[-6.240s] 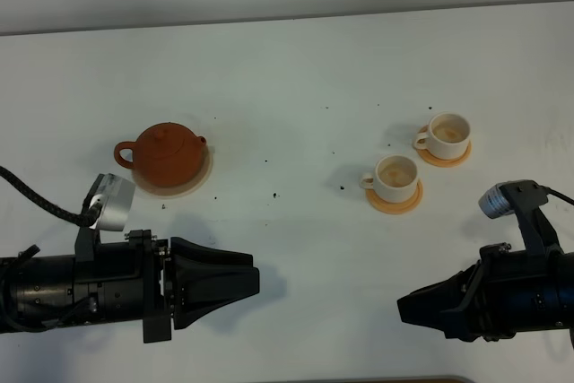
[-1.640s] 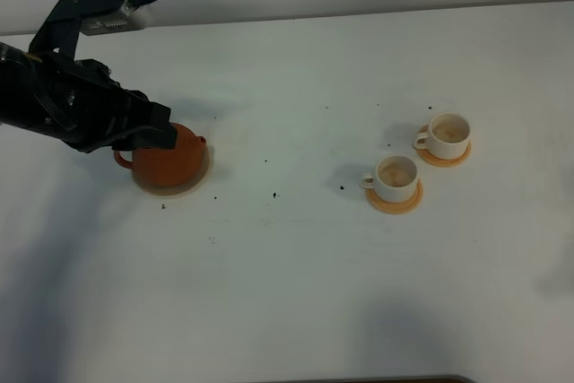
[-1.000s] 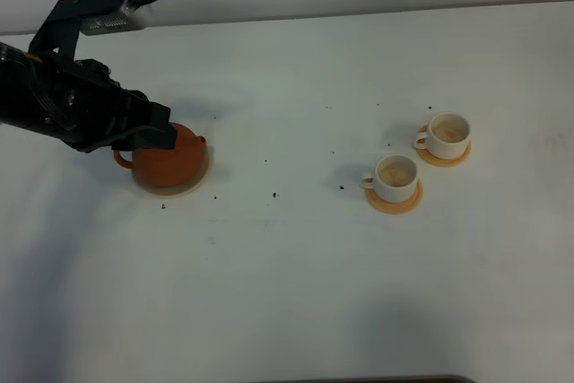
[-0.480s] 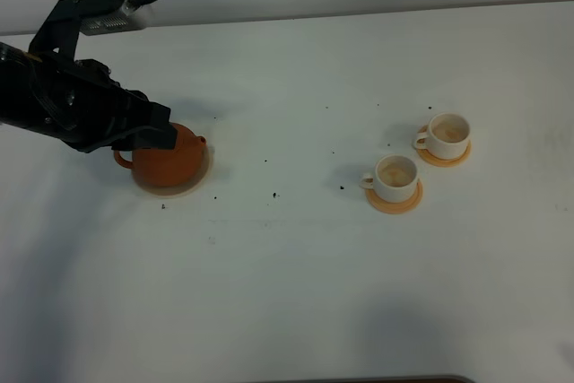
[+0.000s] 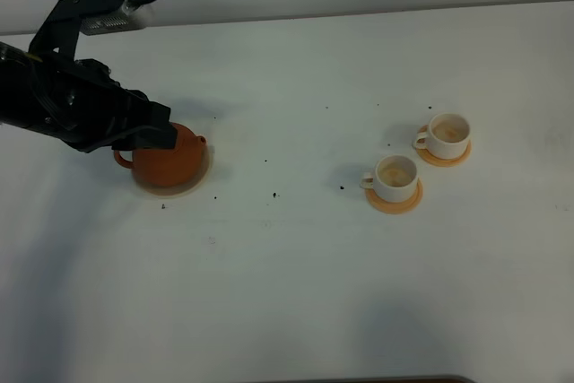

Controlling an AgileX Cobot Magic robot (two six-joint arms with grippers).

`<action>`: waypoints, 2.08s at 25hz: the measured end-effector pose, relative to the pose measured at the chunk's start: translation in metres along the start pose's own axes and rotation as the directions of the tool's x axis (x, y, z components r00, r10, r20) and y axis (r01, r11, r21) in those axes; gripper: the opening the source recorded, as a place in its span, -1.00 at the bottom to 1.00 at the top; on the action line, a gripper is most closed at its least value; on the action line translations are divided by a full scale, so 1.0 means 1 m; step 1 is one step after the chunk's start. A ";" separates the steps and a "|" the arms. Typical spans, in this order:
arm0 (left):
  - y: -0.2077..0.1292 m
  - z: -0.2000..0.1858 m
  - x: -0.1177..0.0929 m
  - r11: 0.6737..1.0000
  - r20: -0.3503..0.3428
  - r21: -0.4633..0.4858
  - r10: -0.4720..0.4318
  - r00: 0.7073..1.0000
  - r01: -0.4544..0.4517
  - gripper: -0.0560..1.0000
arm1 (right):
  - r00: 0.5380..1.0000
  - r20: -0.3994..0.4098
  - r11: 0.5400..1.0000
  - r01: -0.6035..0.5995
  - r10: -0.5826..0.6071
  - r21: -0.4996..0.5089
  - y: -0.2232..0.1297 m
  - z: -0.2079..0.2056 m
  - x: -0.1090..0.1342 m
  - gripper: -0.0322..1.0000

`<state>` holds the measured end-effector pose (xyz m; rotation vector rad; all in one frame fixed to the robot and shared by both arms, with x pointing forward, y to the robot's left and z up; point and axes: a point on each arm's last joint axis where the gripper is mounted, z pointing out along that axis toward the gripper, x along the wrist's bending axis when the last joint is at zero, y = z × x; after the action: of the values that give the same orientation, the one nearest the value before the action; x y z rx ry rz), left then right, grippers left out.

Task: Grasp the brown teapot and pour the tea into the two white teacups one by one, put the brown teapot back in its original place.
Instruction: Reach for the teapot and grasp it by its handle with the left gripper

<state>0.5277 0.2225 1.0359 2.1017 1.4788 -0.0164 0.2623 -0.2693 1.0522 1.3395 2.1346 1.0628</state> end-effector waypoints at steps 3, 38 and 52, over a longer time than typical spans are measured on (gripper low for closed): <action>0.000 0.000 0.000 1.000 0.001 0.000 -0.001 1.000 0.001 -0.33 | 0.994 0.082 0.997 -0.064 0.067 -0.040 0.000 -0.002 -0.002 -0.47; 0.081 0.045 0.051 0.999 -0.231 -0.043 0.013 0.973 -0.024 -0.33 | 0.973 0.218 0.968 -0.024 0.080 -0.249 -0.015 -0.023 0.014 -0.47; 0.100 0.063 0.036 0.928 -0.382 0.333 0.297 0.875 -0.170 -0.33 | 0.965 0.252 0.973 -0.009 0.069 -0.233 -0.016 -0.023 0.011 -0.47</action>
<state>0.6480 0.2023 1.0146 2.6447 1.5159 0.3662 0.2322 -0.2724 1.0548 1.3334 1.7458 1.0498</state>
